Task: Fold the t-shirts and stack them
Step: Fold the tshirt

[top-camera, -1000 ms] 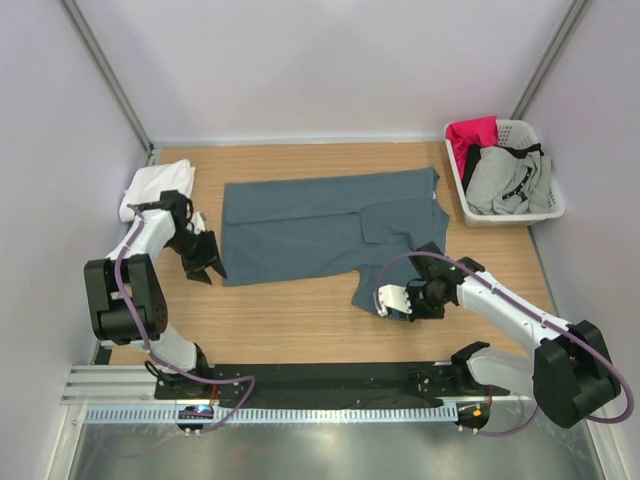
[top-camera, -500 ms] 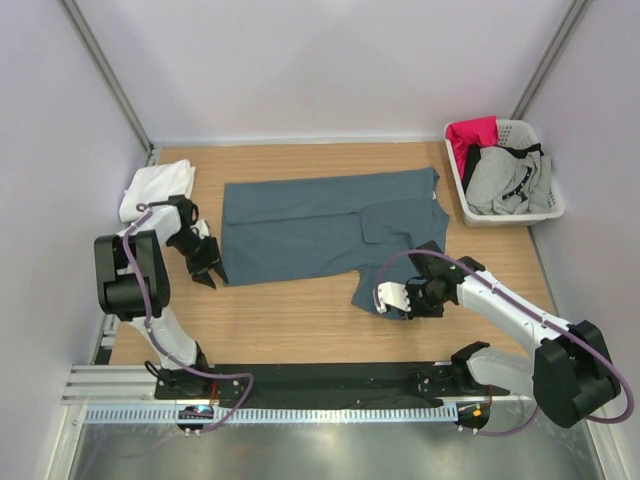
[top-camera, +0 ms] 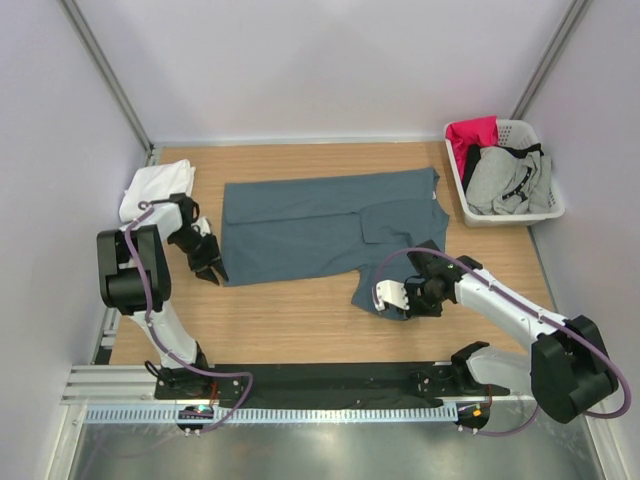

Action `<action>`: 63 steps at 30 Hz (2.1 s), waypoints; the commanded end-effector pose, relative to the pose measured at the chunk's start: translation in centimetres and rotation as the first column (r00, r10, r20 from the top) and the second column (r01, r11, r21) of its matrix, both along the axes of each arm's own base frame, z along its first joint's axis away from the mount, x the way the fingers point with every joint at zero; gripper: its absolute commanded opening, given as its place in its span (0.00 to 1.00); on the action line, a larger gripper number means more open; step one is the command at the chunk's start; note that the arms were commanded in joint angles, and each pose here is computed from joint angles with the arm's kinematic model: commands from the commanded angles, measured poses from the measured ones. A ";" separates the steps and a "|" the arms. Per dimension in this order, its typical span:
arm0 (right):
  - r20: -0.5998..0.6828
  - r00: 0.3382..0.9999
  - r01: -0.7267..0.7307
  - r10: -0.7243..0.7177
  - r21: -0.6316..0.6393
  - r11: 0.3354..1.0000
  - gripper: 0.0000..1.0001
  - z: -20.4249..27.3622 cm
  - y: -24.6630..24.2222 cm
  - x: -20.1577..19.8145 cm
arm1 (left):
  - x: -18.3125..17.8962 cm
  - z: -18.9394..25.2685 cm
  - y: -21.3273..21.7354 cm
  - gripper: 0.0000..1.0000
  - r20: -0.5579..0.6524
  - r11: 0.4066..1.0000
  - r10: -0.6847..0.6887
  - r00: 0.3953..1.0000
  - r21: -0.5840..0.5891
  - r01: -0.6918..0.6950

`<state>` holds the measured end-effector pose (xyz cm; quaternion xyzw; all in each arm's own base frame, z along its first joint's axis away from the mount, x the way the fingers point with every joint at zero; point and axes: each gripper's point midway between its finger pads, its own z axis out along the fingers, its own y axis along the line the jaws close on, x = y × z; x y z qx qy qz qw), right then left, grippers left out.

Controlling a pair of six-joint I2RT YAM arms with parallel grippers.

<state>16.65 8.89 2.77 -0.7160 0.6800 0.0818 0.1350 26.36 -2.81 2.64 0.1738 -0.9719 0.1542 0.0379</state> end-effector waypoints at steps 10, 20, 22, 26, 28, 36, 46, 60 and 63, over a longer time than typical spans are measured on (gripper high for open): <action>0.028 0.999 0.021 -0.021 0.016 1.000 0.03 0.4 0.6 1.0 | -0.6 -0.6 -1.2 0.28 -0.028 0.998 -0.006 1.000 -0.056 0.005; 0.030 0.999 0.036 -0.037 0.023 0.999 0.03 0.4 0.9 1.4 | 0.1 -0.7 -1.3 0.13 -0.017 0.998 -0.007 1.000 -0.057 0.006; 0.043 0.998 0.044 -0.045 0.028 0.999 0.02 0.5 1.0 1.7 | 0.2 -0.5 -1.3 0.06 -0.011 0.998 -0.007 1.000 -0.055 0.006; 0.092 0.987 0.125 -0.129 0.048 0.991 0.01 2.0 1.0 3.1 | 0.5 1.2 -1.3 0.00 0.031 0.998 -0.016 0.999 -0.061 0.018; 0.127 0.972 0.186 -0.196 0.090 0.978 0.01 3.8 1.2 4.1 | 0.9 3.1 -1.5 0.00 0.083 0.997 -0.034 0.996 -0.071 0.040; 0.322 0.870 0.296 -0.373 0.263 0.918 0.01 12.3 1.6 9.1 | 2.6 8.2 -1.5 0.00 0.215 0.985 -0.133 0.968 -0.077 0.152; 0.423 0.725 0.374 -0.544 0.422 0.826 0.02 18.9 0.2 19.2 | 8.5 10.1 -1.2 0.00 0.300 0.976 -0.197 0.933 -0.032 0.217; 0.477 0.591 0.376 -0.650 0.550 0.746 0.01 22.1 -1.4 33.1 | 14.9 10.2 -0.1 0.00 0.379 0.973 -0.223 0.898 0.034 0.227; 0.469 0.591 0.386 -0.657 0.551 0.740 0.02 21.0 -1.1 35.5 | 15.8 10.0 0.1 0.00 0.389 0.974 -0.223 0.894 0.042 0.224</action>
